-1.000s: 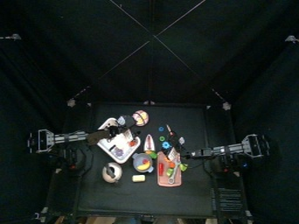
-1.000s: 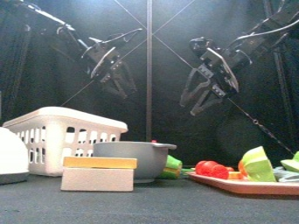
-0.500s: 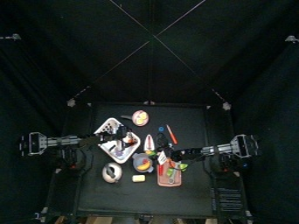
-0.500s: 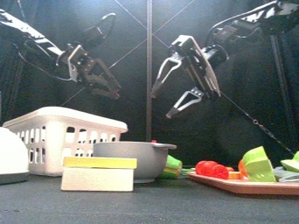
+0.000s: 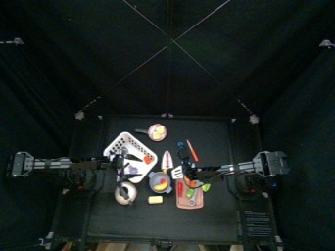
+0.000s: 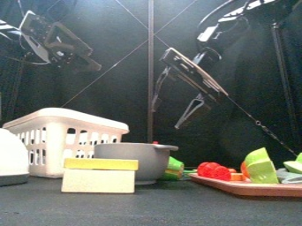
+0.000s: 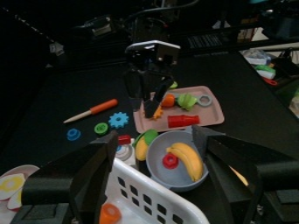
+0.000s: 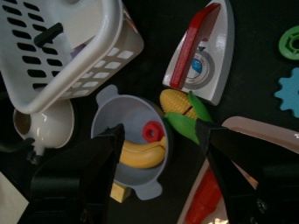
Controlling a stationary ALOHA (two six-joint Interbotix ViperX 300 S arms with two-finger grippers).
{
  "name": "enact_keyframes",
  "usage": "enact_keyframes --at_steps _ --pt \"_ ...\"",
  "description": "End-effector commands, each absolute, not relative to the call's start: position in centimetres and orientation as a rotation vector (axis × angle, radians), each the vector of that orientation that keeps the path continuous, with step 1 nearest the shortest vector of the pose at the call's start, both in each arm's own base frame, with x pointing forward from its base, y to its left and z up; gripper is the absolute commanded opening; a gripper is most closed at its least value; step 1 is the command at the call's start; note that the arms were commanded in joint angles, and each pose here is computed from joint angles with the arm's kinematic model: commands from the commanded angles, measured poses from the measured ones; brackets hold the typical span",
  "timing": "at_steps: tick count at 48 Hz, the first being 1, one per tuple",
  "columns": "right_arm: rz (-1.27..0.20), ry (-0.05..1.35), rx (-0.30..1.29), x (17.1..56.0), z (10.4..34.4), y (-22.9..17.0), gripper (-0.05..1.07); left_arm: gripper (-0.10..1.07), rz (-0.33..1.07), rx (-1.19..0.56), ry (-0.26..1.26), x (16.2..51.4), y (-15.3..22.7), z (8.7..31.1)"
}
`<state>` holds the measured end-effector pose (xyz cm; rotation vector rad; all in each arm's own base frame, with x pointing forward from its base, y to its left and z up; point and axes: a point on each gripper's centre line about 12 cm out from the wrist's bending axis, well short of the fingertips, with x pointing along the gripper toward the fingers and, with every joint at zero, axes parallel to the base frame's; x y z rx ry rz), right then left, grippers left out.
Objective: Grab bowl
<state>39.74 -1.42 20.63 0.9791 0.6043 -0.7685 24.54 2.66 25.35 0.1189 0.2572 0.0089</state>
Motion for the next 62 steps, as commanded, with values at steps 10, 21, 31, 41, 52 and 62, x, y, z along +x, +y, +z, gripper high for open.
enact_keyframes --at_steps 10,21,31,41,52,62 --pt "-0.879 0.802 0.888 40.8 22.6 0.4 0.95 1.0 0.011 0.13 0.25 24.6 2.8 25.6" --pt "-0.707 0.952 0.867 43.6 19.8 2.1 0.95 1.0 0.014 0.135 0.258 24.5 2.9 25.3" --pt "-0.718 0.973 0.851 43.8 18.6 0.9 0.94 1.0 0.021 0.131 0.266 24.4 3.1 25.1" --pt "-0.741 0.992 0.849 43.3 17.2 0.1 0.94 1.0 0.02 0.131 0.268 24.4 3.0 25.0" --pt "-0.735 0.981 0.866 42.9 16.1 -0.5 0.94 1.0 0.018 0.138 0.276 24.3 3.0 24.7" --pt "-0.749 0.983 0.879 42.5 15.3 -0.9 0.94 1.0 0.017 0.141 0.28 24.2 3.0 24.6"
